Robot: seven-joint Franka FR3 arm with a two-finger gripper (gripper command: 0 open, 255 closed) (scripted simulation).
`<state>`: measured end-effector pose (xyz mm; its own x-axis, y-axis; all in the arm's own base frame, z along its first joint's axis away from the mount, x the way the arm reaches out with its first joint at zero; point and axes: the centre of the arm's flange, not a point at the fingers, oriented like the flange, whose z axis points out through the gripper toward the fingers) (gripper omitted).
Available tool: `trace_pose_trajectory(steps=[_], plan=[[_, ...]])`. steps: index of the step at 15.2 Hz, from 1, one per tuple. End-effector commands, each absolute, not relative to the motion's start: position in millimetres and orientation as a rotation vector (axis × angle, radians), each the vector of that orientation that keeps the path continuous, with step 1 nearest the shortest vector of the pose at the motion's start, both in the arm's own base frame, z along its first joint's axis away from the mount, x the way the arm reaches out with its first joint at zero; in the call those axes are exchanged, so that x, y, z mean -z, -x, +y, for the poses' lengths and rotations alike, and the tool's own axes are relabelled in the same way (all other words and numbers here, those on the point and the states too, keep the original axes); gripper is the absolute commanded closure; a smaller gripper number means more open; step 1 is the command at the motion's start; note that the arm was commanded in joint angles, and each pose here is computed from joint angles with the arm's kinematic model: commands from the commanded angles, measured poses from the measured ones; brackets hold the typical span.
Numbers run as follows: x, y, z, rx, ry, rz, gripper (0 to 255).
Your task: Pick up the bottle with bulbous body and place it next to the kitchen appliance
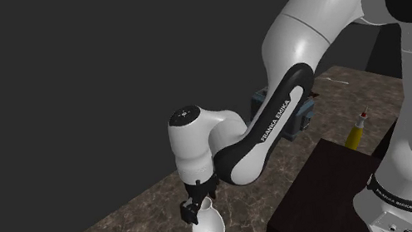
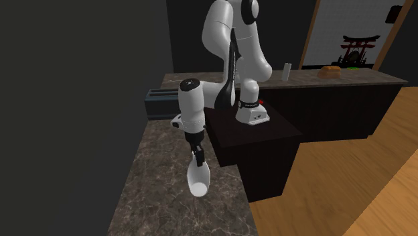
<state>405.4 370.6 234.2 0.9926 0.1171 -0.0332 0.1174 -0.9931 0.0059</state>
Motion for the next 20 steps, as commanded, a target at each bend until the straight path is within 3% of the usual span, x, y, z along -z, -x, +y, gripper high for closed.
trace_pose_trajectory(steps=[1, 6, 7, 20], plan=[[-232, -405, 370, 0.051, -3.128, 0.184, 0], [-232, -405, 370, 0.051, -3.128, 0.184, 0], [-232, -405, 370, 0.051, -3.128, 0.184, 255], [-253, -405, 370, 0.051, -3.128, 0.184, 255]])
